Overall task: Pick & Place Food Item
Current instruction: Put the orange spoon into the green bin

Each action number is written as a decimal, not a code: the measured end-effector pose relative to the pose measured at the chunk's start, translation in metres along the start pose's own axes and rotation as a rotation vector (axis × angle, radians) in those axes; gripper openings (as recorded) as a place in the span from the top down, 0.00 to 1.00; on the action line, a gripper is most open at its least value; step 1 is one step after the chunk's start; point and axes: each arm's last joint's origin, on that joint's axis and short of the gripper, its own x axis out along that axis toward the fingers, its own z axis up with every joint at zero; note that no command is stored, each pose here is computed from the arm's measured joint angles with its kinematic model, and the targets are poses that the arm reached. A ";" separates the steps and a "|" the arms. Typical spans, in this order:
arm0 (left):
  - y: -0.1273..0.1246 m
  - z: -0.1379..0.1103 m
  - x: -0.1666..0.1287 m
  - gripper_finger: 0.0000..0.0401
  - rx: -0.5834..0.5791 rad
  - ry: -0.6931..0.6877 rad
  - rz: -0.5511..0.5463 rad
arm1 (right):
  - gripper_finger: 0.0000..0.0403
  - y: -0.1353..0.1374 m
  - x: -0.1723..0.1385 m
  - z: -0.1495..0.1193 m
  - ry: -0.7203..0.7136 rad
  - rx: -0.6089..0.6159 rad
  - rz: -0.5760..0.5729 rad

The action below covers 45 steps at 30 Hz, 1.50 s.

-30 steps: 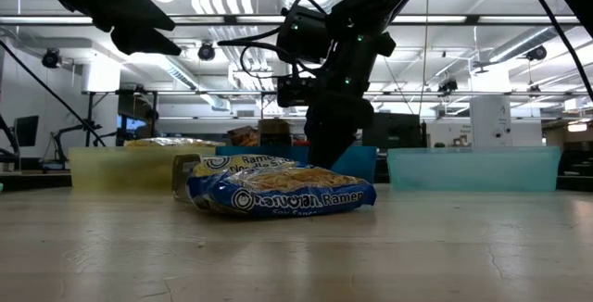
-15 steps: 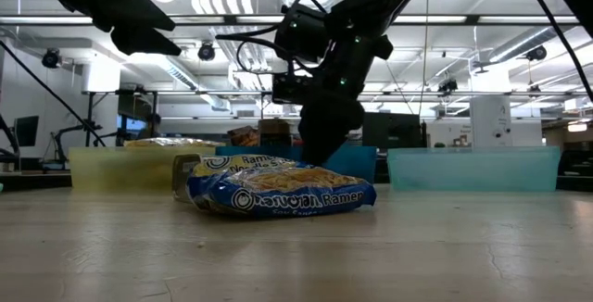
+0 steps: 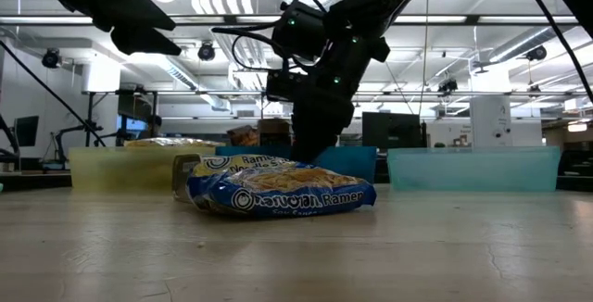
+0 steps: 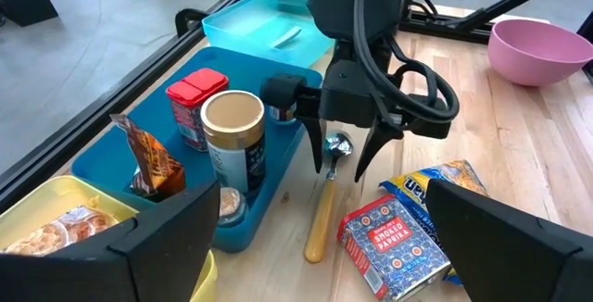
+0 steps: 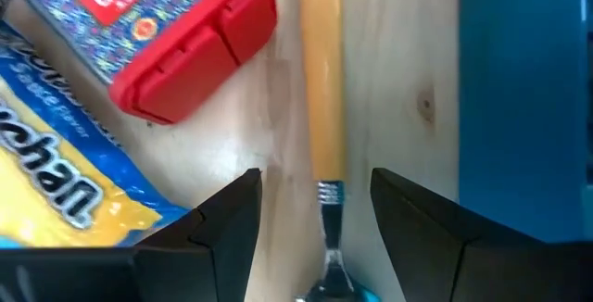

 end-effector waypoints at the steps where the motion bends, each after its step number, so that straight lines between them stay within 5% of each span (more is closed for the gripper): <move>1: 0.000 0.000 0.000 0.04 0.000 0.000 0.000 | 0.50 0.000 0.003 0.000 0.006 -0.002 0.002; 45: 0.000 -0.002 0.000 0.04 -0.010 0.016 0.003 | 0.50 0.004 -0.006 0.006 0.102 -0.047 -0.048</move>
